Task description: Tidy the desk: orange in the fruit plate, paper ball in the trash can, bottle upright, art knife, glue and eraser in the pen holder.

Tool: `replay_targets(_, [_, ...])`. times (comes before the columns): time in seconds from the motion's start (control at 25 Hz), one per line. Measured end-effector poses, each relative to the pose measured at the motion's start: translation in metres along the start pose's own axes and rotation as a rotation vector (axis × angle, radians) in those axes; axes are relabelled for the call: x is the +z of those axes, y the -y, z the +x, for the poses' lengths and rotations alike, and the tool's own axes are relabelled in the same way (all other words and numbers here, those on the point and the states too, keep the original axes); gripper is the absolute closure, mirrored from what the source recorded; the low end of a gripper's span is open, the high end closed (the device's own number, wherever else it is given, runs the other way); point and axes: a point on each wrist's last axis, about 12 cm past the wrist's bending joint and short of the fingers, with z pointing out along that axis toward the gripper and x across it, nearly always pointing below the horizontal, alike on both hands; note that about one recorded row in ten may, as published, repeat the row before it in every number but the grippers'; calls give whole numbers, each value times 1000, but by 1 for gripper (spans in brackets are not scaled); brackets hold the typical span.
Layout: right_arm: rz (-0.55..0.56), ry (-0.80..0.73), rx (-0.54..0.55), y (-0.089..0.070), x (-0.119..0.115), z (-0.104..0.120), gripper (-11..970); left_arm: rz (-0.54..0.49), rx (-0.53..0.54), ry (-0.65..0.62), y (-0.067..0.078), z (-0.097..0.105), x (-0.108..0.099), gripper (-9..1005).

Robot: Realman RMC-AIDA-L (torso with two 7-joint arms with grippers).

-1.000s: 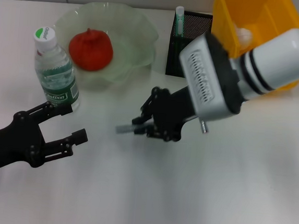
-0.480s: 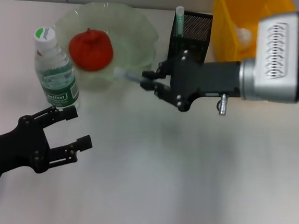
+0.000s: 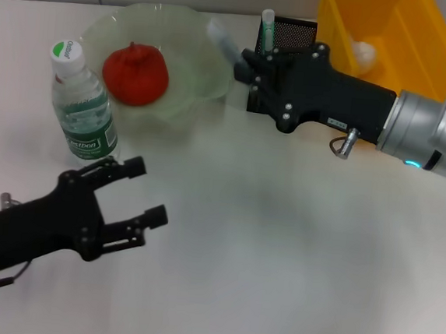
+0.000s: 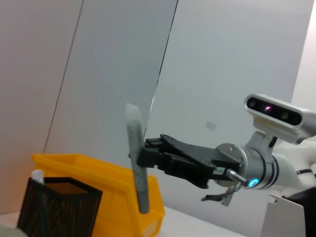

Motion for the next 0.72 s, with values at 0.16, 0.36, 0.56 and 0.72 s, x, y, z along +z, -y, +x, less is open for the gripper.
replay_targets(0.16, [56,9,-36,-7,-5,11,826,-9,20,10,5,7,12,152])
replay_targets(0.36, [118,2,-227,-9,-9,17,825,-22,19,0,7,12,19,152])
replay_targets(0.56, [124,-5,-384,-8,-10,17,825,-13,13,-2,9,14,24,152])
replay_targets(0.72, [127,-23,-540,-7,-9,17,825,-11,8,3,11,15,27,152])
